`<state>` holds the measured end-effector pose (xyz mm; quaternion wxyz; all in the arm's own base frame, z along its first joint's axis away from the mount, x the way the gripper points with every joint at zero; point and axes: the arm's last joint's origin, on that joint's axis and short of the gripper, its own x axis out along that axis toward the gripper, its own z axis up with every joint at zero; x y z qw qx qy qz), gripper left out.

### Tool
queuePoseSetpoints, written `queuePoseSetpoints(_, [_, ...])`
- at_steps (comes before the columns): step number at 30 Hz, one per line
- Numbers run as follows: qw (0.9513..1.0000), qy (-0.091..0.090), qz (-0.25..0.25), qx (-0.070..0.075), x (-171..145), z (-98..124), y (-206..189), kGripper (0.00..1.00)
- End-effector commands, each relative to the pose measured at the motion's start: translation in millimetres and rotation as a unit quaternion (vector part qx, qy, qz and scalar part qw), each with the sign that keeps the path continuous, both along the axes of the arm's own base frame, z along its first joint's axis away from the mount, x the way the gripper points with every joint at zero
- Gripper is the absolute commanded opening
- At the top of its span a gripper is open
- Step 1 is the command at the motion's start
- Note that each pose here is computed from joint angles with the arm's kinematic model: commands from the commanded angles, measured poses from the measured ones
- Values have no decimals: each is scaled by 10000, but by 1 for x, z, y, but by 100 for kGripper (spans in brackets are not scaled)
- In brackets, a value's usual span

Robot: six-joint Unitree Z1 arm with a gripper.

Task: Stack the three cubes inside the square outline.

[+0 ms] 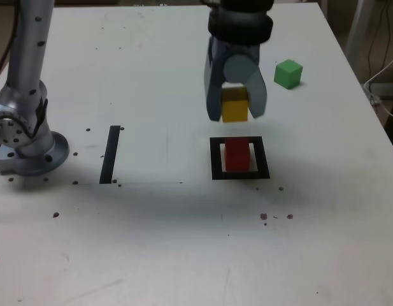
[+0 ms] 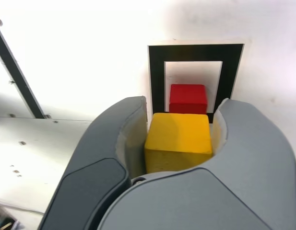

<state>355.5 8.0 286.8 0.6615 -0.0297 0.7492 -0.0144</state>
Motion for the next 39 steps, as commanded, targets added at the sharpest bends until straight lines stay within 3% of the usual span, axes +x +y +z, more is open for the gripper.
queuePoseSetpoints(1, [10000, -2, -19, 1, 3, -6, -6, 32])
queuePoseSetpoints(11, [10000, 82, -9, -25, 6, -30, -14, 32])
queuePoseSetpoints(31, [9999, 60, -48, -70, 10, -43, -20, 33])
queuePoseSetpoints(35, [10000, 53, -47, -68, 10, -45, -20, 40])
queuePoseSetpoints(39, [9999, 80, -47, -70, 9, -48, -20, 65])
